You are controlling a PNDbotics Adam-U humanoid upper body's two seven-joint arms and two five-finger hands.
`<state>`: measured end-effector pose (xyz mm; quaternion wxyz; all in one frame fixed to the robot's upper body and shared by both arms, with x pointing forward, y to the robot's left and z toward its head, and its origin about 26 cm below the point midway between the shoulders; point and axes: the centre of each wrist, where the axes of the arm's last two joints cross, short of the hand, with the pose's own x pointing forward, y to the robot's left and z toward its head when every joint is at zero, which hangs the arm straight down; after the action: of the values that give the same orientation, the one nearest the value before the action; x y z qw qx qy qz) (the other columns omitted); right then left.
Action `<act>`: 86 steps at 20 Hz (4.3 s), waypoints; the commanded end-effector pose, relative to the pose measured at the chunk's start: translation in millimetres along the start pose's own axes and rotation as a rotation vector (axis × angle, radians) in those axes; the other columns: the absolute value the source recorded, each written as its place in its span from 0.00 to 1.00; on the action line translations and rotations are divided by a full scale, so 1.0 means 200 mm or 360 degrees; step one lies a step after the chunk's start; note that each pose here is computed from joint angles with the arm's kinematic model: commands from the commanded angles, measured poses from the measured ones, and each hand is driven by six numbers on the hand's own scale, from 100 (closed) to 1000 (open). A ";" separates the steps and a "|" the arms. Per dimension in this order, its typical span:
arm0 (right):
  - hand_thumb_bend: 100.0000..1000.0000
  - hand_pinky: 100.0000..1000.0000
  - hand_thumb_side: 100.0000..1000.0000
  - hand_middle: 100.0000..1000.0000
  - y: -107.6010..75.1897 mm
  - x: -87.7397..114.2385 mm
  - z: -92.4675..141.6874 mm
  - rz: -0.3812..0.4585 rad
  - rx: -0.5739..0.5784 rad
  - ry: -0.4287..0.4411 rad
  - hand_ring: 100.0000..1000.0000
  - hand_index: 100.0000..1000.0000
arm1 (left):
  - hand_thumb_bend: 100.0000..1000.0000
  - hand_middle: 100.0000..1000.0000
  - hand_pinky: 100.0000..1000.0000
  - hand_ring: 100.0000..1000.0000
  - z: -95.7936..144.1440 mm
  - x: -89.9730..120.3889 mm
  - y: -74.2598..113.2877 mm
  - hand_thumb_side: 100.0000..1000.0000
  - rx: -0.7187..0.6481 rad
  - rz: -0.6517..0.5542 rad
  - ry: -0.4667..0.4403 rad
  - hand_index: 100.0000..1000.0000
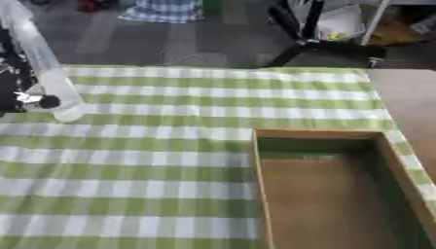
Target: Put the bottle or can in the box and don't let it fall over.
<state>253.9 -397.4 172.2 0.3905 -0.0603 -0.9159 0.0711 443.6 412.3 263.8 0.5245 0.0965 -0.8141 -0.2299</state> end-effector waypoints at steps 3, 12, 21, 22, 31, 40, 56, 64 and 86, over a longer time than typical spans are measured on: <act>0.00 0.91 0.56 1.00 -0.02 0.02 -0.03 0.0037 0.0030 -0.0026 1.00 1.00 | 0.96 0.93 0.99 1.00 -0.03 0.07 0.05 0.13 0.0035 -0.0065 -0.0053 1.00; 0.00 0.91 0.56 1.00 -0.02 0.01 -0.02 0.0040 0.0024 -0.0011 1.00 1.00 | 0.97 0.80 0.95 0.98 -0.03 0.07 0.05 0.02 0.0127 -0.0145 -0.0030 0.92; 0.00 0.91 0.56 1.00 -0.02 0.00 -0.01 0.0041 0.0019 0.0000 1.00 1.00 | 0.96 0.68 0.94 0.94 -0.01 0.02 0.04 0.00 0.0143 -0.0103 0.0047 0.84; 0.00 0.91 0.56 1.00 -0.02 0.00 -0.01 0.0041 0.0018 0.0000 1.00 1.00 | 0.96 0.68 0.95 0.94 -0.01 0.01 0.04 0.00 0.0145 -0.0093 0.0056 0.82; 0.00 0.91 0.56 1.00 -0.02 -0.01 0.00 0.0035 0.0019 0.0005 1.00 1.00 | 0.81 0.55 0.96 0.89 -0.01 0.00 0.04 0.00 0.0222 -0.0048 0.0106 0.69; 0.00 0.91 0.56 1.00 -0.03 -0.01 0.00 0.0036 0.0021 0.0008 1.00 1.00 | 1.00 0.83 1.00 1.00 -0.02 0.00 0.05 0.00 0.0208 -0.0048 0.0091 0.92; 0.00 0.91 0.56 1.00 -0.03 -0.02 -0.01 0.0034 0.0029 0.0009 1.00 1.00 | 1.00 0.85 1.00 1.00 -0.01 0.01 0.11 0.00 0.0247 -0.0078 0.0060 0.95; 0.00 0.91 0.56 1.00 -0.03 -0.02 -0.01 0.0036 0.0030 0.0012 1.00 1.00 | 1.00 0.83 1.00 1.00 -0.04 0.05 0.10 0.00 0.0252 0.0051 0.0064 0.93; 0.00 0.91 0.56 1.00 -0.03 -0.03 -0.02 0.0028 0.0044 0.0006 1.00 1.00 | 0.66 0.56 0.95 0.89 -0.06 0.06 0.08 0.00 0.0362 0.0156 0.0102 0.75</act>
<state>261.1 -400.6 165.3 0.3980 -0.0545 -0.9124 0.0786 455.1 414.0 266.8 0.5642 0.1152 -0.8095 -0.1147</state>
